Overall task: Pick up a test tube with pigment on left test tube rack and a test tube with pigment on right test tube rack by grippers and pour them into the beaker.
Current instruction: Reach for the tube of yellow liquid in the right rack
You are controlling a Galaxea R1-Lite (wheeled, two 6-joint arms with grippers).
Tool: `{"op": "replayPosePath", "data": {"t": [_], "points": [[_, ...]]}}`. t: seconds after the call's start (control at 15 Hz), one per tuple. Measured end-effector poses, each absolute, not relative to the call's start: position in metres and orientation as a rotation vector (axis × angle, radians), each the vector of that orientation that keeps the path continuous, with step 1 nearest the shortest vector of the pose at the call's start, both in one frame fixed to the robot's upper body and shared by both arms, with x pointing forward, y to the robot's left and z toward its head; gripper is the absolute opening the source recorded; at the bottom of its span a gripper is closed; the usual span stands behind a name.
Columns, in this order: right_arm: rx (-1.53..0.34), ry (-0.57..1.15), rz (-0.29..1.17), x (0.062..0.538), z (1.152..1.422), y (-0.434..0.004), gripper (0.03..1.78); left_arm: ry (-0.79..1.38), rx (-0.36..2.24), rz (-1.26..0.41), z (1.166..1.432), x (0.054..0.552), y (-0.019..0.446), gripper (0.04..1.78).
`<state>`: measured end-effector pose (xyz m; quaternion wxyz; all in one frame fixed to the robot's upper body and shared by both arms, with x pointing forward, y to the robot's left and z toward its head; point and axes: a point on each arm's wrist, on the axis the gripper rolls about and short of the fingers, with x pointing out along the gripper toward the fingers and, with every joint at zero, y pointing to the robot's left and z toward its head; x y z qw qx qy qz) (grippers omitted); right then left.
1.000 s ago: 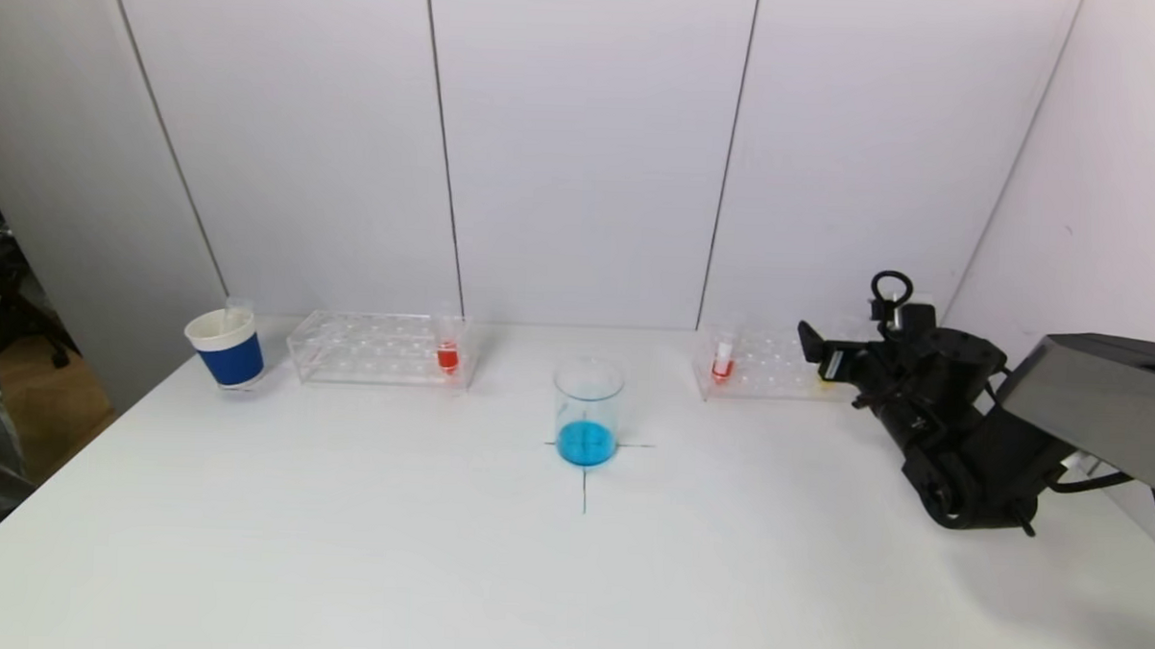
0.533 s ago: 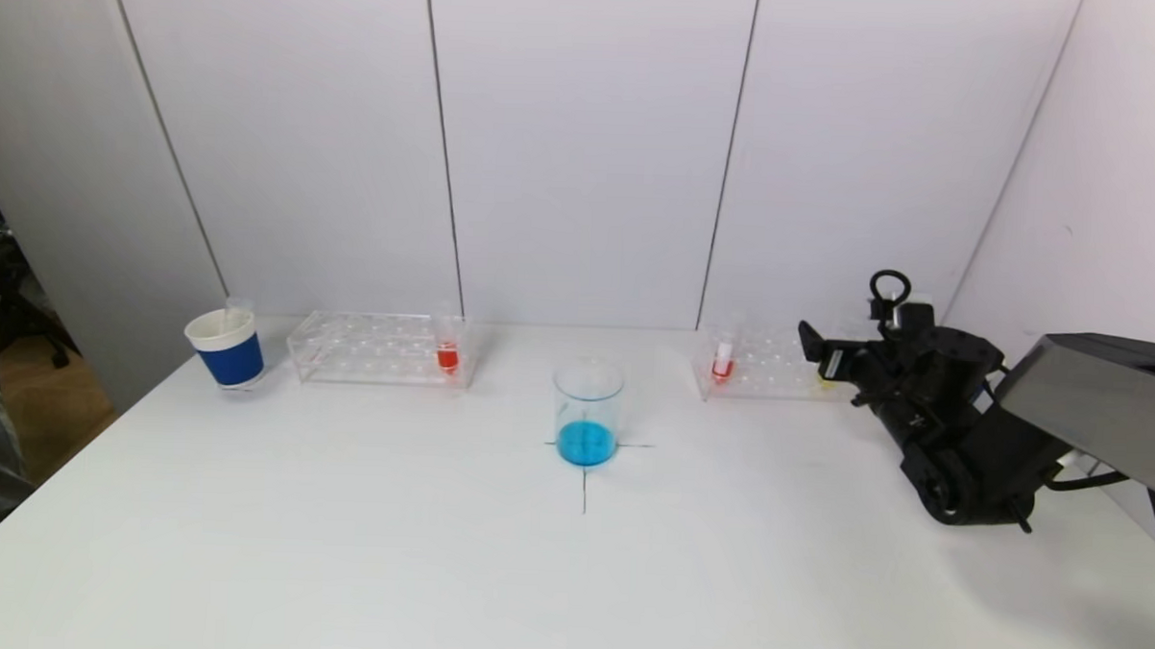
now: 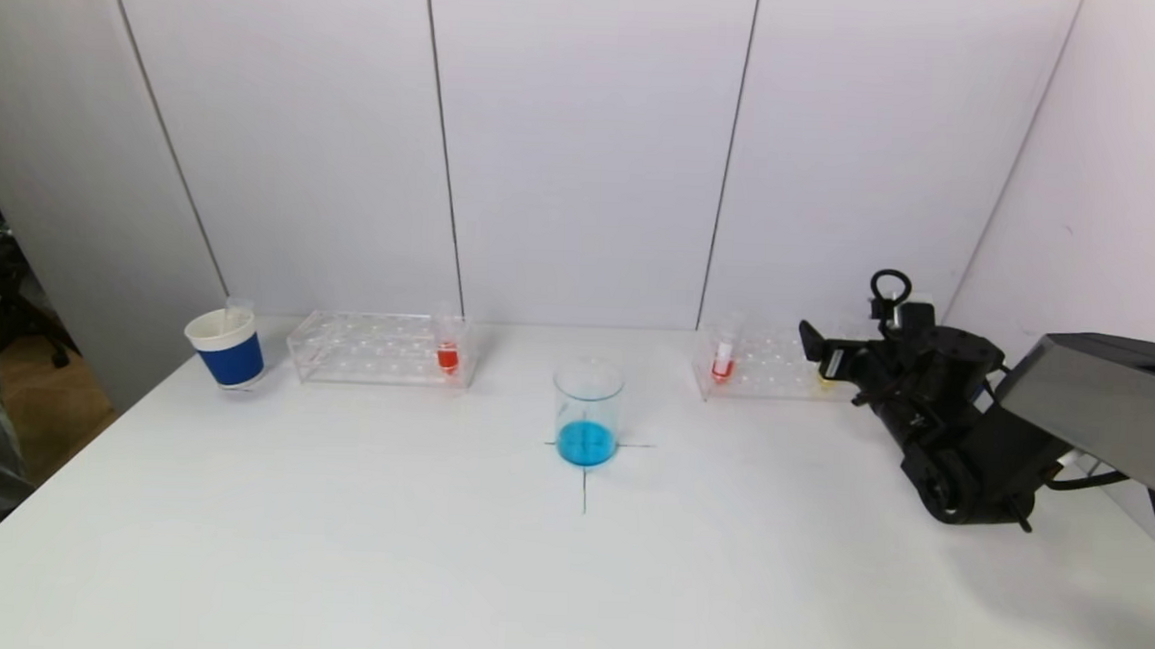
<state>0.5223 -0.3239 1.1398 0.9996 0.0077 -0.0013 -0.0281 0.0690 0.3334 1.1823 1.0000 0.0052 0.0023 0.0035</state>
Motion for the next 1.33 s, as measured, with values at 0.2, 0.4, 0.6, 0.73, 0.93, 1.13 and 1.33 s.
{"op": "replayPosePath", "data": {"t": [0.2,0.4,0.6,0.73,0.93,1.13,1.33], "points": [[0.015,-0.002,-0.056,0.5224,1.1393,-0.3242,1.77,0.005,0.011,0.007,1.1822,0.0690,0.3334,1.76],[0.013,-0.005,-0.055,0.5237,1.1388,-0.3236,1.58,0.005,0.011,0.006,1.1823,0.0690,0.3334,1.76],[0.012,-0.006,-0.053,0.5242,1.1385,-0.3231,1.20,0.005,0.010,0.007,1.1823,0.0690,0.3334,1.76],[0.012,-0.005,-0.052,0.5243,1.1380,-0.3226,0.79,0.005,0.011,0.006,1.1823,0.0690,0.3334,1.76],[0.013,-0.004,-0.051,0.5244,1.1378,-0.3225,0.48,0.004,0.010,0.007,1.1824,0.0690,0.3334,1.76],[0.012,-0.005,-0.051,0.5244,1.1378,-0.3226,0.47,0.004,0.010,0.007,1.1824,0.0690,0.3334,1.76],[0.012,-0.005,-0.052,0.5244,1.1379,-0.3227,0.47,0.004,0.010,0.007,1.1824,0.0690,0.3334,1.76]]}}
